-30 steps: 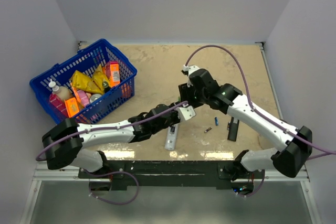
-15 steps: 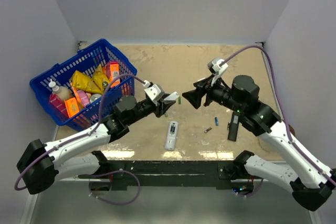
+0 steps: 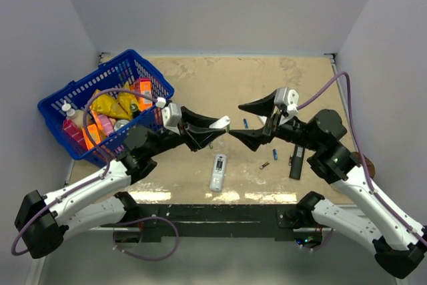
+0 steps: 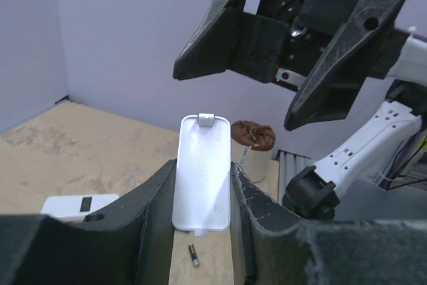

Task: Load the batteries into the remote control
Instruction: Adjust the battery cover.

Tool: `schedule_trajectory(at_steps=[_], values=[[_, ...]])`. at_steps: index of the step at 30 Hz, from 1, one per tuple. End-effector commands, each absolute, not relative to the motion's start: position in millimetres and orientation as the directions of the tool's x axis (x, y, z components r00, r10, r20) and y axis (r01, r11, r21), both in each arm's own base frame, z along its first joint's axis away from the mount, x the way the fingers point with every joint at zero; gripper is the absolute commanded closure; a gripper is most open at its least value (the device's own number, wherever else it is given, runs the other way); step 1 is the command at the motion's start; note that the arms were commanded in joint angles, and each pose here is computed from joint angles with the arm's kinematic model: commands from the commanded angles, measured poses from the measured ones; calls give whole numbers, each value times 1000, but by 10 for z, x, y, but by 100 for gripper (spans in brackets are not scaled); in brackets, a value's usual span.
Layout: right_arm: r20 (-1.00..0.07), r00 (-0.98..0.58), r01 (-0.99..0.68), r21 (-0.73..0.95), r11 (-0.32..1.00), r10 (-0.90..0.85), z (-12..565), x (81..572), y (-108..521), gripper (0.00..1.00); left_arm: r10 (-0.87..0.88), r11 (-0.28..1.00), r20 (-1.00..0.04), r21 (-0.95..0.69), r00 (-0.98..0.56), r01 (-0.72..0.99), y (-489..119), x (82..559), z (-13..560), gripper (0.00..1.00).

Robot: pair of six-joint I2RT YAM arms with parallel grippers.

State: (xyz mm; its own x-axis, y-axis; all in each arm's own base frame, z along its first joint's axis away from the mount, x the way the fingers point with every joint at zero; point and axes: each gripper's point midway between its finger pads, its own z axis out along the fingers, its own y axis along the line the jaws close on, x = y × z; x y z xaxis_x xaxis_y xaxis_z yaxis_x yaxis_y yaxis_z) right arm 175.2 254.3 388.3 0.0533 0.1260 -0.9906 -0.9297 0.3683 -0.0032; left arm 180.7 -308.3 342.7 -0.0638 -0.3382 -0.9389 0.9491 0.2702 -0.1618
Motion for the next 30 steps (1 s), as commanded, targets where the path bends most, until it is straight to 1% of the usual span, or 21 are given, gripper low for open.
schedule_trajectory(at_steps=[1, 3, 8, 12, 19, 23, 30], values=[[-973, 146, -952, -89, 293, 180, 4080, 1636, 2576, 21, -484, 143, -874, -127, -42, 982, -2973, 1544, 3890, 96], [-969, 148, -960, -92, 266, 198, 4084, 1623, 2572, 21, -514, 118, -856, -129, -50, 985, -2946, 1498, 3962, 96], [-963, 108, -990, -81, 113, 249, 4171, 1438, 2661, 23, -547, 50, -833, -128, -80, 991, -2941, 1395, 4023, 95], [-959, 79, -996, -64, 63, 273, 4203, 1403, 2705, 24, -551, 13, -829, -129, -100, 992, -2979, 1371, 4017, 95], [-951, 16, -1000, -9, 23, 310, 4267, 1384, 2738, 27, -563, -15, -820, -110, -99, 994, -3013, 1358, 4048, 94], [-946, -46, -999, 49, 2, 321, 4261, 1397, 2766, 32, -575, -25, -813, -98, -95, 995, -3012, 1345, 4076, 94], [-935, -85, -996, 92, 4, 344, 4249, 1425, 2770, 34, -588, -38, -804, -85, -91, 996, -3010, 1323, 4112, 94]])
